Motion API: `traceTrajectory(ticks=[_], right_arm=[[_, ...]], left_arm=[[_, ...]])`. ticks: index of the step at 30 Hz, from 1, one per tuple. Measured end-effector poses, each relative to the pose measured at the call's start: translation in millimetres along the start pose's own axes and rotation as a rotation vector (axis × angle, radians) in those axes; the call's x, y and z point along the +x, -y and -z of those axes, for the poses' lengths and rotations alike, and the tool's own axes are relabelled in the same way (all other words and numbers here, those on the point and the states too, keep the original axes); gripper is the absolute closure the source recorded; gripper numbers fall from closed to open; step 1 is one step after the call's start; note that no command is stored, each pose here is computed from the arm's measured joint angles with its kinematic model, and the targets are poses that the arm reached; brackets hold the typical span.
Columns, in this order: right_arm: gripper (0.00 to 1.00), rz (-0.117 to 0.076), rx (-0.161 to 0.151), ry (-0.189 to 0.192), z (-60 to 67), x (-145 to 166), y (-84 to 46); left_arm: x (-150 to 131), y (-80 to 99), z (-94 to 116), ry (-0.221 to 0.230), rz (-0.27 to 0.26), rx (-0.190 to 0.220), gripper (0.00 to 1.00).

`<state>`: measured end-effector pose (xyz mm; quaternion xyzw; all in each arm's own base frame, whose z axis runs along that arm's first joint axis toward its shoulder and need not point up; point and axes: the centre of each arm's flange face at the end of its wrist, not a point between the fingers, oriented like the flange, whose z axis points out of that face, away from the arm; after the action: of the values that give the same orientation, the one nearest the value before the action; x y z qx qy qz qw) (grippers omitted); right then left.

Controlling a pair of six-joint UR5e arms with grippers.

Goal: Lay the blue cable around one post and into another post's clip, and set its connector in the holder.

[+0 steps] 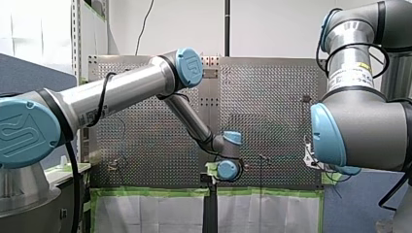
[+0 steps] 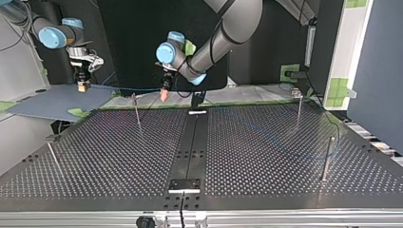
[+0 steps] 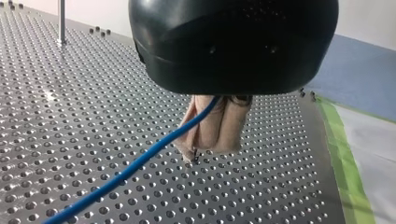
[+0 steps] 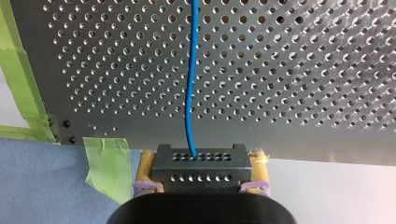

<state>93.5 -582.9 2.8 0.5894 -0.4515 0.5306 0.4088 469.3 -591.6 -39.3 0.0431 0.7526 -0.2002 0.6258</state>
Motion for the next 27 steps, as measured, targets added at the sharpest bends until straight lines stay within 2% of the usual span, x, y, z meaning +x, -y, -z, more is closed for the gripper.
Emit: traceTrajectory(ticks=[16, 27], right_arm=[[1.00, -0.006, -0.008, -0.005, -1.3, -2, -0.1], [1.00, -0.014, -0.019, 0.010, -4.4, -12, -3.1]], left_arm=[[2, -4.0, 0, 0.006, 0.011, 0.003, 1.00], [0, -9.1, -3, 0.011, 0.014, -0.005, 1.00]])
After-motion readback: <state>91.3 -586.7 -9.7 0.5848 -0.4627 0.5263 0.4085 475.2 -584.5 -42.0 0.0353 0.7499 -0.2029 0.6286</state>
